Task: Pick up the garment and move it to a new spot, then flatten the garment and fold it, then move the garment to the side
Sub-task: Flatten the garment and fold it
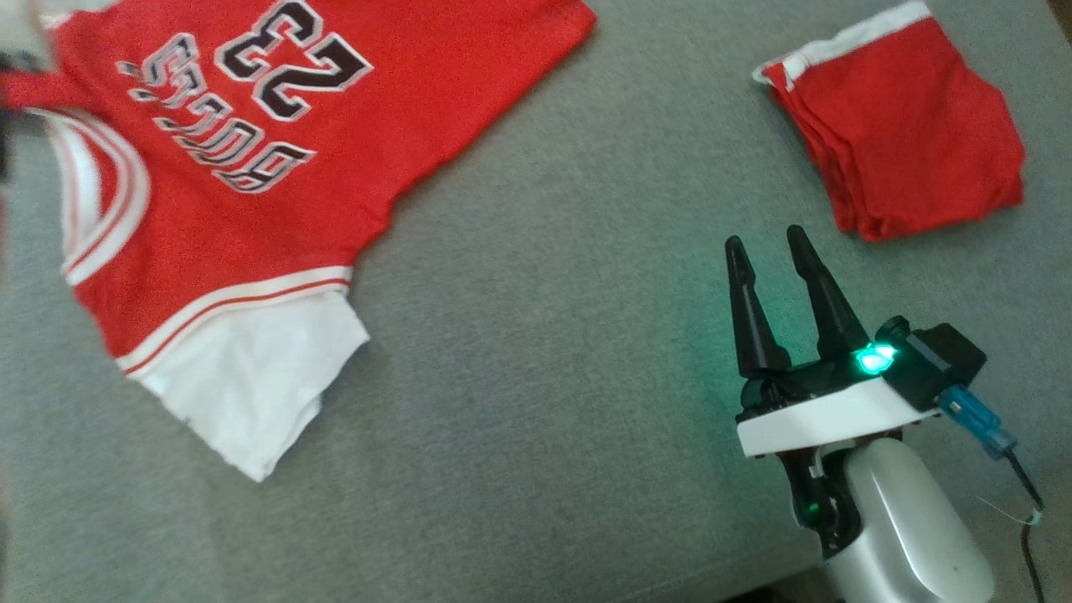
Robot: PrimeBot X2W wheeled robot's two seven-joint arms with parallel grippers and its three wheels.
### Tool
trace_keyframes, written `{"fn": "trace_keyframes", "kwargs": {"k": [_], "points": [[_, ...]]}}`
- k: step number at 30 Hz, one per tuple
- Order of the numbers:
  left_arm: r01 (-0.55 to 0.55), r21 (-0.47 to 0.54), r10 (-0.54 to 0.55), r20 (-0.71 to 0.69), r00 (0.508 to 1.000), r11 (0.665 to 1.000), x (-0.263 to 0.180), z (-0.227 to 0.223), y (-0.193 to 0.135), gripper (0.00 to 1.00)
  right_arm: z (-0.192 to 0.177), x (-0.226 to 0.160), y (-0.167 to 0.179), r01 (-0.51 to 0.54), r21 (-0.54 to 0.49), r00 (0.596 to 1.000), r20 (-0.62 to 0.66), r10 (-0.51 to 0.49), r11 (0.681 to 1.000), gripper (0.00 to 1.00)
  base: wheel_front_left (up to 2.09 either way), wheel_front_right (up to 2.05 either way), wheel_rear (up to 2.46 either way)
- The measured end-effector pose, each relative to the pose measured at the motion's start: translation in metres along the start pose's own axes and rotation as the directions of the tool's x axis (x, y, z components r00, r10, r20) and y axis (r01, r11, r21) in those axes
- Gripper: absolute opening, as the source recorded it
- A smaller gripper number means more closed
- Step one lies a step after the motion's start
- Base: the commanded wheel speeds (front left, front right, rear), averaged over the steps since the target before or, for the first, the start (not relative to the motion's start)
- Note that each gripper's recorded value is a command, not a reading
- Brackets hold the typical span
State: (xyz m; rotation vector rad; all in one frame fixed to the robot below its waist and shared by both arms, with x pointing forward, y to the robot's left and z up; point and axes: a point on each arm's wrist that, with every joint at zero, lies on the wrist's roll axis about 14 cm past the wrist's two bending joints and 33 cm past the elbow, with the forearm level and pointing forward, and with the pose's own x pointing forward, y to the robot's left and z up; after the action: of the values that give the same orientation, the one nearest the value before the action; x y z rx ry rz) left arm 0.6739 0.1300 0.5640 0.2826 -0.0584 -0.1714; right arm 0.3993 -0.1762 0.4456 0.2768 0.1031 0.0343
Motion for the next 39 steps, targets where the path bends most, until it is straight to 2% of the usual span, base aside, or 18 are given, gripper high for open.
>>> {"fn": "trace_keyframes", "kwargs": {"k": [9, 13, 18, 19, 24, 32, 39], "points": [[0.080, -0.135, -0.072, 0.062, 0.995, 0.988, -0.068, 0.010, -0.033, 1.00, 0.015, -0.002, 0.019, -0.057, -0.028, 0.997, 0.047, 0.058, 0.998, 1.00, 0.00, 0.00, 0.00], [0.039, -0.222, -0.032, 0.034, 0.999, 0.974, -0.126, -0.011, -0.035, 1.00, 0.020, -0.006, 0.033, -0.097, -0.037, 0.993, 0.062, 0.099, 0.995, 1.00, 0.00, 0.00, 0.00], [-0.048, -0.309, 0.026, -0.076, 0.997, 0.950, -0.201, -0.056, -0.039, 1.00, 0.026, -0.009, 0.045, -0.130, -0.044, 0.988, 0.082, 0.133, 0.991, 1.00, 0.00, 0.00, 0.00], [-0.077, -0.338, 0.040, -0.115, 0.993, 0.938, -0.229, -0.069, -0.044, 1.00, 0.024, -0.011, 0.049, -0.139, -0.044, 0.987, 0.078, 0.142, 0.989, 1.00, 0.00, 0.00, 0.00], [-0.136, -0.410, 0.068, -0.175, 0.982, 0.902, -0.280, -0.083, -0.059, 1.00, 0.019, -0.016, 0.057, -0.164, -0.053, 0.984, 0.062, 0.167, 0.985, 1.00, 0.00, 0.00, 0.00], [-0.154, -0.397, 0.096, -0.162, 0.982, 0.905, -0.292, -0.079, -0.055, 1.00, 0.007, 0.000, 0.070, -0.208, -0.107, 0.978, 0.010, 0.211, 0.972, 1.00, 0.00, 0.00, 0.00], [-0.166, -0.398, 0.100, -0.182, 0.978, 0.902, -0.280, -0.088, -0.054, 1.00, 0.014, 0.075, 0.061, -0.172, -0.193, 0.983, -0.093, 0.157, 0.966, 1.00, 0.00, 0.00, 0.00]]}}
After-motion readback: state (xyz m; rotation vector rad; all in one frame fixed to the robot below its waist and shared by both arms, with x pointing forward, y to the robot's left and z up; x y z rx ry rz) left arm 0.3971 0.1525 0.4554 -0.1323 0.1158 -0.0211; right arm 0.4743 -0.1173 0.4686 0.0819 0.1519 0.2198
